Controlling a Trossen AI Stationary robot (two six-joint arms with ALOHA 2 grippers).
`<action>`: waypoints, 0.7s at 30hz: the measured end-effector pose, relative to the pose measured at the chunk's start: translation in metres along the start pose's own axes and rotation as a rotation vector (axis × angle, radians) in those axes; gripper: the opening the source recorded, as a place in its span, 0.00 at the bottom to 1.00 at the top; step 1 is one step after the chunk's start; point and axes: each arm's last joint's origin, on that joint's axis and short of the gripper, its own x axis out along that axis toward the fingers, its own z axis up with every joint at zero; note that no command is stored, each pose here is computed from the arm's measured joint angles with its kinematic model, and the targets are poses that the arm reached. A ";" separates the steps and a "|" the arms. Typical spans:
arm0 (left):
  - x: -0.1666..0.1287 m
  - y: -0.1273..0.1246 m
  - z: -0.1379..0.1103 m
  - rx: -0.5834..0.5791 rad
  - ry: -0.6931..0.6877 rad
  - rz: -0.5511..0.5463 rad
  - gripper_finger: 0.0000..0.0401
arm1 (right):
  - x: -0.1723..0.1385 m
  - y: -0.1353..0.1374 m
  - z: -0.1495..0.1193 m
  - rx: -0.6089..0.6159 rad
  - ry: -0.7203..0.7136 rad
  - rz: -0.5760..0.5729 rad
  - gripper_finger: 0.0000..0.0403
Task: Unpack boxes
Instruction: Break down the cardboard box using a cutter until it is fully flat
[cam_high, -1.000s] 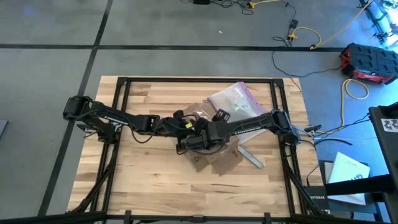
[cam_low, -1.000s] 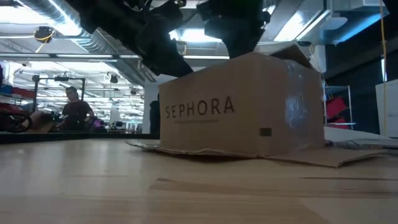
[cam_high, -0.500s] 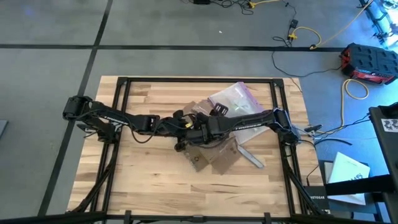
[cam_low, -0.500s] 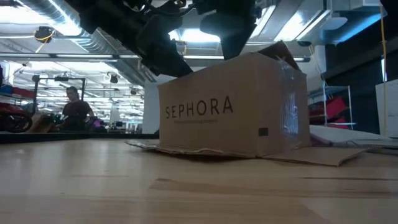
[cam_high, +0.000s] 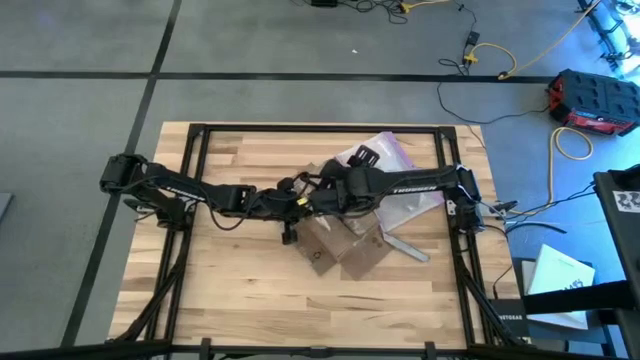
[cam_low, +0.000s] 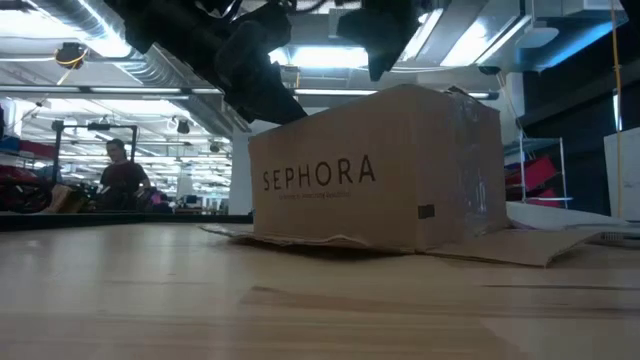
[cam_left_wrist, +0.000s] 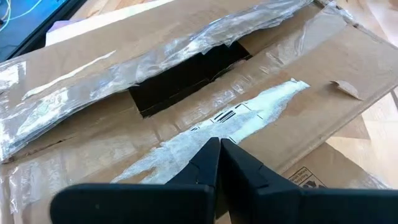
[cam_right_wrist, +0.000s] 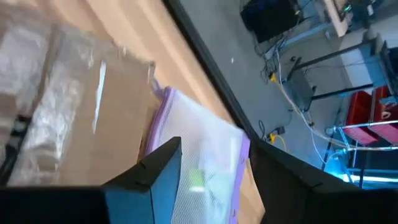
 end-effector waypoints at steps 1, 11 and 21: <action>0.000 0.000 0.000 -0.001 0.000 0.001 0.00 | 0.003 -0.001 -0.001 0.002 0.015 0.007 0.43; -0.006 0.002 0.006 -0.138 -0.039 -0.066 0.00 | -0.003 0.015 0.004 -0.110 -0.020 0.214 0.43; -0.042 0.023 0.017 -0.035 -0.060 0.095 0.00 | 0.001 0.024 0.012 -0.093 -0.095 0.251 0.43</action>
